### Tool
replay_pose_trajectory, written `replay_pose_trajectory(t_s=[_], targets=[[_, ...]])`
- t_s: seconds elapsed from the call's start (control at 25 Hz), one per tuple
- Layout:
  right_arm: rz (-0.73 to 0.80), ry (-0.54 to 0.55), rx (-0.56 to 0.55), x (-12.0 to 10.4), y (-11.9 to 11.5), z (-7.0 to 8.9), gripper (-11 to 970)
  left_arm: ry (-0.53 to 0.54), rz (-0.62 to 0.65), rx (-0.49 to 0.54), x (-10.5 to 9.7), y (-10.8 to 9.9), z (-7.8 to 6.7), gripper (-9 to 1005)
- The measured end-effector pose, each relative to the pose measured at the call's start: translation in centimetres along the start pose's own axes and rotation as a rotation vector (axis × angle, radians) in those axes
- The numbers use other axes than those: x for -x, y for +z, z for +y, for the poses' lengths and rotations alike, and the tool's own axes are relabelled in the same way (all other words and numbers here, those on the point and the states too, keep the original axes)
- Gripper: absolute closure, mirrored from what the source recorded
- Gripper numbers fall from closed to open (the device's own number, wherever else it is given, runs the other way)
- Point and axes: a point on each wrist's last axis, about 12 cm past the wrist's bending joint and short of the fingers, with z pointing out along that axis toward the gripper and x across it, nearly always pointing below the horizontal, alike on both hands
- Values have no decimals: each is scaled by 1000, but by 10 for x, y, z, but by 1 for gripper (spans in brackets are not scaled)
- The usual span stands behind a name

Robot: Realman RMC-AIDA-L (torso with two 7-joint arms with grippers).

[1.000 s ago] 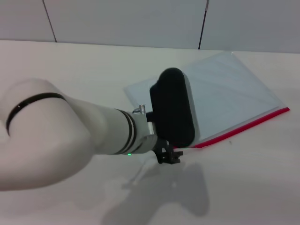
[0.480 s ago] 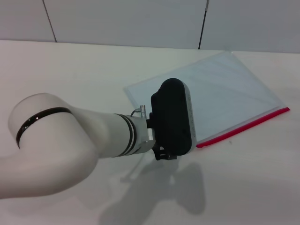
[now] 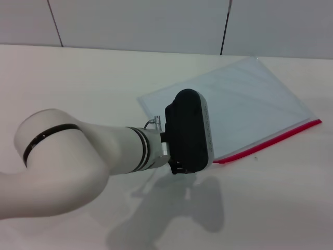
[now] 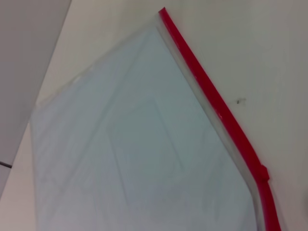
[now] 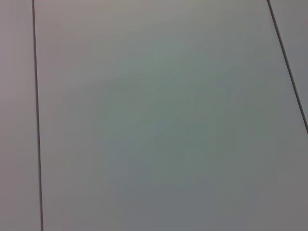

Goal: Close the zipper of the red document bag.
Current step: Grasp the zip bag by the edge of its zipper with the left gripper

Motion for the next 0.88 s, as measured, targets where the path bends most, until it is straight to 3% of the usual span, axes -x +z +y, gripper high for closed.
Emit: replay_pose_trajectory(t_s=[0.48,0.68,0.88], targets=[[0,2,0,0,0,1,80,5,-19,19,-7,12,-1,338],[-1,3,1,0,0,1,86,-15,-26,23,-9,15,0,547],[-1,3,1,0,0,1,91,-12,-25,23,-10,15,0,629]])
